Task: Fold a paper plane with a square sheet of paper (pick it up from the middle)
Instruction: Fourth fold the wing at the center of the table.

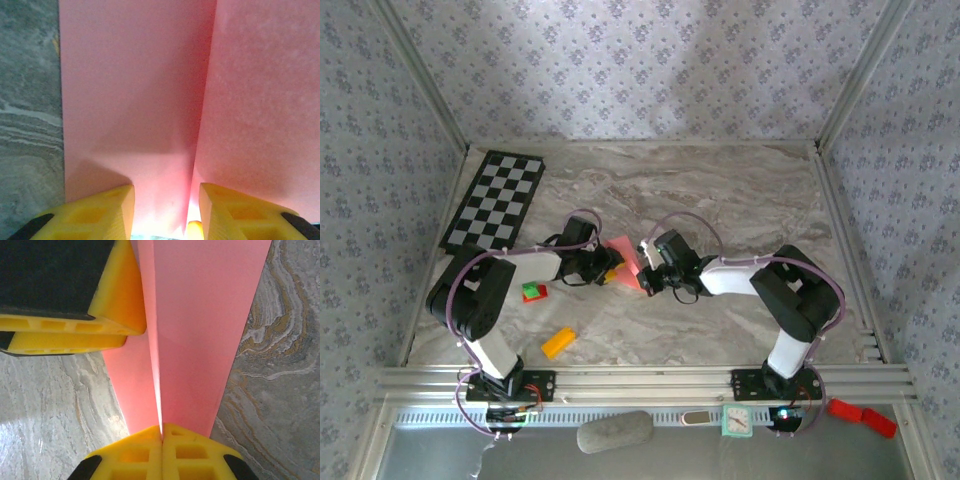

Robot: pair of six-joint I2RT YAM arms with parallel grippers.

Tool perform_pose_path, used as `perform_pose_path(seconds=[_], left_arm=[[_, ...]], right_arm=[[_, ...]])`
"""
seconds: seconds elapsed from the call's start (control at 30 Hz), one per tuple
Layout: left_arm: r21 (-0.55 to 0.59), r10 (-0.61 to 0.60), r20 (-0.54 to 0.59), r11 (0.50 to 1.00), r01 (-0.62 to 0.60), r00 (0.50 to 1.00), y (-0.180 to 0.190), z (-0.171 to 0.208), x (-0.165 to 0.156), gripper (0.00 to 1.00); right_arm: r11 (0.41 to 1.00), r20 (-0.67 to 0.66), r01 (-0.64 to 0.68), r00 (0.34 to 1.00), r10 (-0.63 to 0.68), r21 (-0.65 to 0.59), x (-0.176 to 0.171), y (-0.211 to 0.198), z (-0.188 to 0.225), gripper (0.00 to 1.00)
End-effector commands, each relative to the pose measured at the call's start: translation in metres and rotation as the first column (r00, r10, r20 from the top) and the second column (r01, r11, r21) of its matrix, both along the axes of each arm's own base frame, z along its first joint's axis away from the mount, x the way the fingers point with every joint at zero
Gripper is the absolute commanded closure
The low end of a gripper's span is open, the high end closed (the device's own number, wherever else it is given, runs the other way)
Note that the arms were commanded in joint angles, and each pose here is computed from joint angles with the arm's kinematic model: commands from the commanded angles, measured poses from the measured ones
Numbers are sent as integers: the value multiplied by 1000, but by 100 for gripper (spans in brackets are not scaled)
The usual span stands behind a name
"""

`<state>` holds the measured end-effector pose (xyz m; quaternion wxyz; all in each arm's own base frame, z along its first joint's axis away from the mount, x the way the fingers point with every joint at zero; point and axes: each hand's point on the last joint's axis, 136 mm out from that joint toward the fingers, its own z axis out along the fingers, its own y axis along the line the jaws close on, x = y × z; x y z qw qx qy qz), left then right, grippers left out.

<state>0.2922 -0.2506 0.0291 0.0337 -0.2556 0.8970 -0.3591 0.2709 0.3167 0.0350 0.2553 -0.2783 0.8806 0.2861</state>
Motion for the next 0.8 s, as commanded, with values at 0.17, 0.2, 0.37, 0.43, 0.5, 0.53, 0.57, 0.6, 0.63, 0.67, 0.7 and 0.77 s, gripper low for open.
perform_pose_path(seconds=[0.17,0.2,0.37,0.43,0.5,0.53,0.57,0.6,0.63,0.67,0.7,0.77], left_arm=[[82,-28,16,996,27,999,11,6,-6,64],[81,-33,32,996,30,999,11,10,-5,64],[77,-70,91,995,63,993,9,21,-2,63],[75,-88,105,994,80,991,7,22,-3,61],[72,-102,119,993,94,988,5,24,-4,60],[70,-111,126,992,103,986,4,24,-4,58],[69,-115,131,992,106,985,3,24,-3,57],[68,-124,138,991,115,983,2,25,-4,57],[70,-133,139,990,124,981,0,24,-4,56],[74,-139,139,989,129,980,0,24,-4,54],[76,-146,141,988,136,979,-1,23,-5,54],[85,-156,135,986,146,978,-2,20,-5,52]], right_arm=[[994,-84,-21,996,31,109,-2,7,4,95],[992,-98,-23,995,35,122,-2,7,4,95],[985,-151,-25,987,51,169,-4,9,3,96],[984,-167,-24,984,54,179,-5,9,2,95],[983,-182,-23,982,57,182,-5,10,0,95],[982,-189,-20,980,56,186,-5,10,0,96],[982,-195,-18,979,56,189,-5,9,-1,96],[981,-200,-17,978,57,193,-5,10,-1,96],[981,-206,-14,977,55,195,-5,10,-2,96],[980,-212,-12,976,55,197,-5,9,-3,96],[980,-216,-11,975,55,201,-5,10,-4,96],[978,-226,-2,973,51,211,-4,9,-3,96]])
